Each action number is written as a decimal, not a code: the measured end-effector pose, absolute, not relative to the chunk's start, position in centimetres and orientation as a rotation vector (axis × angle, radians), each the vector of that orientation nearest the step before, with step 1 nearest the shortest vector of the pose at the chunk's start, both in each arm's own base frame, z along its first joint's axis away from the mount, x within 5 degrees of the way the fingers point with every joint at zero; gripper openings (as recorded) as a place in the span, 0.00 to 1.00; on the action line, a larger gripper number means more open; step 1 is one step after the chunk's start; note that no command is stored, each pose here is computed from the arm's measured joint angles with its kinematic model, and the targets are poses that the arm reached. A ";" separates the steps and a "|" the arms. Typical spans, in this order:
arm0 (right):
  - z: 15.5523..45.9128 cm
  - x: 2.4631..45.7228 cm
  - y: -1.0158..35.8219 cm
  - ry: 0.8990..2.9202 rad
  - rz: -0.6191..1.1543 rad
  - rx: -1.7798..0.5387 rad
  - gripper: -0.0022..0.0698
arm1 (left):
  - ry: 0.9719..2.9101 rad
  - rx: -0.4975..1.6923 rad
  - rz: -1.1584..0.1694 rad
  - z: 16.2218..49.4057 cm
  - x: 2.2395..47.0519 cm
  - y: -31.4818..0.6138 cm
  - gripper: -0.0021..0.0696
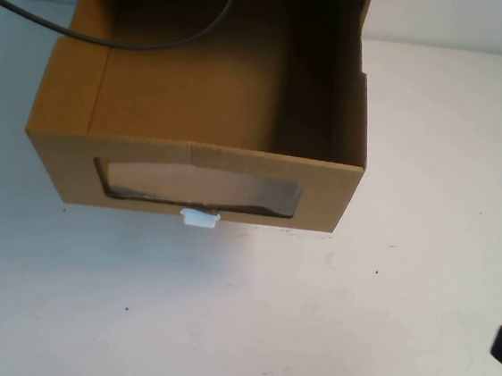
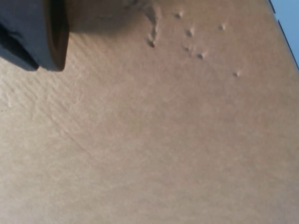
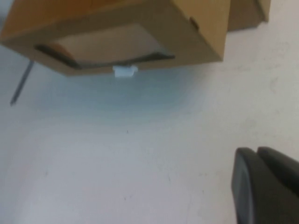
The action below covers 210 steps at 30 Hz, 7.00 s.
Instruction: Close the shoe box
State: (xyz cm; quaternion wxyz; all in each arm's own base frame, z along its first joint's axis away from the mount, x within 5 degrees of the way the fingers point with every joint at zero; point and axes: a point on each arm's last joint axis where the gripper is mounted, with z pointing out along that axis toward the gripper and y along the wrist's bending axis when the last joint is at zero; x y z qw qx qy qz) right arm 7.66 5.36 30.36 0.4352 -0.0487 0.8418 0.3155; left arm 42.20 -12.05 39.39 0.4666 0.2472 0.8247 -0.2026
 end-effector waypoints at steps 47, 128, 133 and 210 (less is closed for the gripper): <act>33.0 25.4 25.7 1.935 0.791 -0.504 0.01 | 2.020 0.596 -0.523 39.5 42.2 -12.2 0.03; 35.1 0.3 0.1 1.851 0.727 -0.367 0.01 | 1.521 0.361 -0.287 37.2 5.9 -3.2 0.03; 31.9 -1.1 -1.4 1.802 0.742 -0.329 0.01 | 1.473 0.329 -0.272 32.2 3.5 -2.5 0.03; 17.4 5.2 1.2 1.829 0.091 -0.194 0.01 | 1.609 0.222 -0.206 19.4 5.4 -1.8 0.03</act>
